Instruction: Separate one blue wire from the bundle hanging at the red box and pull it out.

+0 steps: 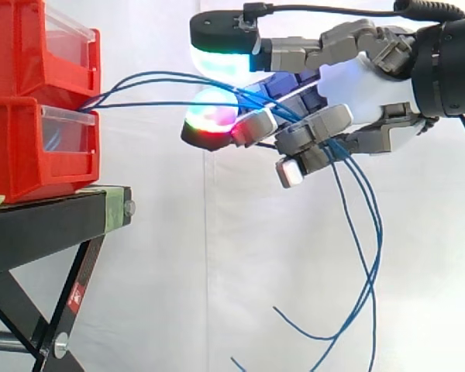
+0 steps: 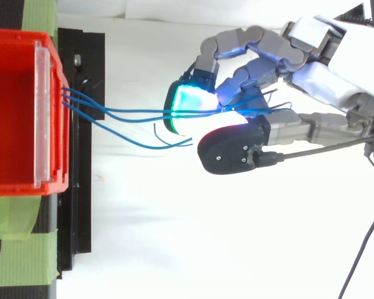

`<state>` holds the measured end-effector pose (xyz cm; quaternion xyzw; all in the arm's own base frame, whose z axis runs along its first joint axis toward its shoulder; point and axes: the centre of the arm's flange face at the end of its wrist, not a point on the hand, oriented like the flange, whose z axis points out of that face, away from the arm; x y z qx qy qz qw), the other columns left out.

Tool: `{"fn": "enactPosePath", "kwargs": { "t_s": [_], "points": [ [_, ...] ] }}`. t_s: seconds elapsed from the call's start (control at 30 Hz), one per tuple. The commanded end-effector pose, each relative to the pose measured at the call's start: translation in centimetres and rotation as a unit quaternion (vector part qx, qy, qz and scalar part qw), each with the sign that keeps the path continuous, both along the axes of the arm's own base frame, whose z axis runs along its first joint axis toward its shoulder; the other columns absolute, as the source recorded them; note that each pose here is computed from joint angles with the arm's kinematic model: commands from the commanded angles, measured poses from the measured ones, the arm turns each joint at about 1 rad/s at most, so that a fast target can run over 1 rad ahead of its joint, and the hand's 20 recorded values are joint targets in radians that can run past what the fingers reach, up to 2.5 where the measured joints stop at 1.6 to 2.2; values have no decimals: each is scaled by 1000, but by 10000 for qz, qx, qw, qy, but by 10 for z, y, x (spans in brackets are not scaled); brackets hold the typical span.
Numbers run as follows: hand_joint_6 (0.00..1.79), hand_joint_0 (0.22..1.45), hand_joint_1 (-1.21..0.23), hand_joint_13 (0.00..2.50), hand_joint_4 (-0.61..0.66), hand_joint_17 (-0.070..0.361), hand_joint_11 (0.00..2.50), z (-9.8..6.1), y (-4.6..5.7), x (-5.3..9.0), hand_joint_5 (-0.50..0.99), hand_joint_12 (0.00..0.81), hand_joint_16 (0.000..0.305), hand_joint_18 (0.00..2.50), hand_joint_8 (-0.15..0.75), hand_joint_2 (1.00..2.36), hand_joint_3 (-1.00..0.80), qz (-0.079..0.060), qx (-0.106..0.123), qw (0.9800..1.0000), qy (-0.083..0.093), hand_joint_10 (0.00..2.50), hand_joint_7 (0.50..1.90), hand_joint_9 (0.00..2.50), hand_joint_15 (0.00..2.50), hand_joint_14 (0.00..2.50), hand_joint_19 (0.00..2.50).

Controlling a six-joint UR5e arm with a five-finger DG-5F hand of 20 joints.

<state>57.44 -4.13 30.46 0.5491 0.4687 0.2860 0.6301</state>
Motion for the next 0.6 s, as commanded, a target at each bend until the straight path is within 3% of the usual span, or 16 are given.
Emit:
{"fn": "enactPosePath", "kwargs": {
  "t_s": [0.0,0.17,0.37,0.57],
  "points": [
    [758,580,-635,937,204,101,1834,1,0,1,-198,338,45,876,315,1001,-487,-1,38,10000,-54,453,1149,870,928,2500,1253],
    [760,599,-636,940,205,98,1834,2,-1,2,-196,334,44,873,317,1007,-434,-40,99,9998,-166,455,1145,879,916,2500,1259],
    [767,621,-651,948,199,99,1831,3,-2,3,-196,339,44,877,309,1013,-367,-32,104,9998,-181,459,1146,881,933,2500,1255],
    [771,627,-648,952,201,98,1829,14,-3,9,-196,338,44,880,317,1012,-367,-47,108,9996,-260,482,1143,887,922,2500,1256]
  ]
}}
